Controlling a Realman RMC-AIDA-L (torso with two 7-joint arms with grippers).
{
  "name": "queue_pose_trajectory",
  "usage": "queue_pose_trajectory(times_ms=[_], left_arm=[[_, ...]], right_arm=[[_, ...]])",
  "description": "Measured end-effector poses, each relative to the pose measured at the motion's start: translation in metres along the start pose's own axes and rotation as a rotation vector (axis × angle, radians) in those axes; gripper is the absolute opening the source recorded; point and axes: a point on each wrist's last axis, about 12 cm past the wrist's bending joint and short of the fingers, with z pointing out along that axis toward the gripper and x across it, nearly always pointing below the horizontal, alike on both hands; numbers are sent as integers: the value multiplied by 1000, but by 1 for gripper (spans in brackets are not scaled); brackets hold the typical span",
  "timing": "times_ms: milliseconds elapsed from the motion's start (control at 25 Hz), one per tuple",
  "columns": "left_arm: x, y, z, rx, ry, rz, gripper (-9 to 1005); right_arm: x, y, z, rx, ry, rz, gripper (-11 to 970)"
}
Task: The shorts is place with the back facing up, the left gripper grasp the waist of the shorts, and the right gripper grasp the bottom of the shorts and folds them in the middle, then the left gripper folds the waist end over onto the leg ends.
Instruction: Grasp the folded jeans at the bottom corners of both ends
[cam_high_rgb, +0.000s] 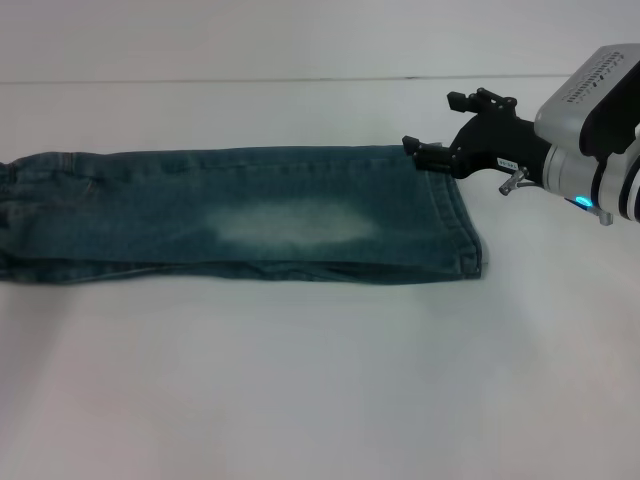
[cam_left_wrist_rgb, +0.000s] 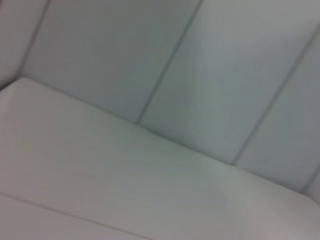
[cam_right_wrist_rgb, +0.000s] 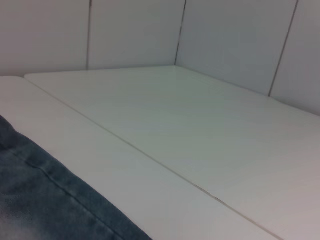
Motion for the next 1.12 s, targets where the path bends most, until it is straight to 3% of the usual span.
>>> queue_pose_trajectory(times_ms=[40, 120, 360, 760, 1000, 1120], left_arm=[[2, -7, -3, 73, -7, 29, 770], [3, -11, -3, 107, -1, 34, 768], [10, -14, -4, 150, 67, 60, 766], [21, -12, -15, 169, 124, 63, 754], [18, -10, -18, 159, 125, 74, 743], [13, -4, -20, 136, 171, 130, 737]], right_arm=[[0, 1, 0, -5, -3, 0, 903], [-1, 2, -1, -16, -13, 6, 904], [-3, 3, -8, -58, -59, 24, 901], [-22, 12, -55, -386, -153, 67, 894], [-32, 9, -88, -646, -102, 39, 895], [-31, 10, -98, -732, -68, 18, 896]])
